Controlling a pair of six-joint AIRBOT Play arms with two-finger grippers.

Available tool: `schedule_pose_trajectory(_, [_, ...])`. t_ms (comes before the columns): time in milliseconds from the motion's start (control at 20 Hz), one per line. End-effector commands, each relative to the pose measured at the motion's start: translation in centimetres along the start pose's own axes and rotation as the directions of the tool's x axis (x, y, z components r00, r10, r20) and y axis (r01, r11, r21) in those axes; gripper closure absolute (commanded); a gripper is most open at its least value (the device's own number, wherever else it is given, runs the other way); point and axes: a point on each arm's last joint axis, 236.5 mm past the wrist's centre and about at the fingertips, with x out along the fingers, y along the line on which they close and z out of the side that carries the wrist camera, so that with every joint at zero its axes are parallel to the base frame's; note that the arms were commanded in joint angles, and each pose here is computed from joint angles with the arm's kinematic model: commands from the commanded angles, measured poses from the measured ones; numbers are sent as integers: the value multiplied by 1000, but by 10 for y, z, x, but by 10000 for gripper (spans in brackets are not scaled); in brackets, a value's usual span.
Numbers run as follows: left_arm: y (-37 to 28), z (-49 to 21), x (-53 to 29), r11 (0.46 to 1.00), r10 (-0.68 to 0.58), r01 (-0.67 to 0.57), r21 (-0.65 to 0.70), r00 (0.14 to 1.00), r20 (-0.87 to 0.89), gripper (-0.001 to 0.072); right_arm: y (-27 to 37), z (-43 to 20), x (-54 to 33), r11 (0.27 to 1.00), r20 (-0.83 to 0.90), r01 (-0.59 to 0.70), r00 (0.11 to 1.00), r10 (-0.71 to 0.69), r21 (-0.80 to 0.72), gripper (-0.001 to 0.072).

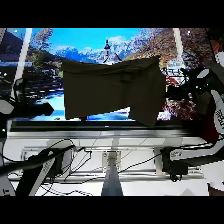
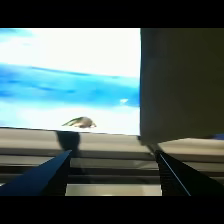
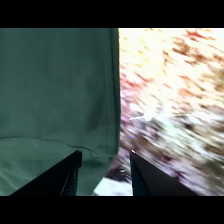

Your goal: Fold the clothes and pants, and hang the long-sleeved shirts on hangers.

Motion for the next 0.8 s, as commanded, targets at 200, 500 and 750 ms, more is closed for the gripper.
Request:
schedule_pose_trajectory(200, [-21,-11,27,979,-119,123,-163,992,38,153,3,-8,25,999,42,-51,998,51,-10,515])
schedule_pose_trajectory(500, [-16,-17,45,950,-121,111,-291,992,-18,155,12,22,-11,998,219,-15,975,28,-59,698])
schedule_pose_trajectory(750, [-18,-44,81,952,-180,122,-281,965,-190,190,23,28,-28,997,276,-31,960,48,-66,698])
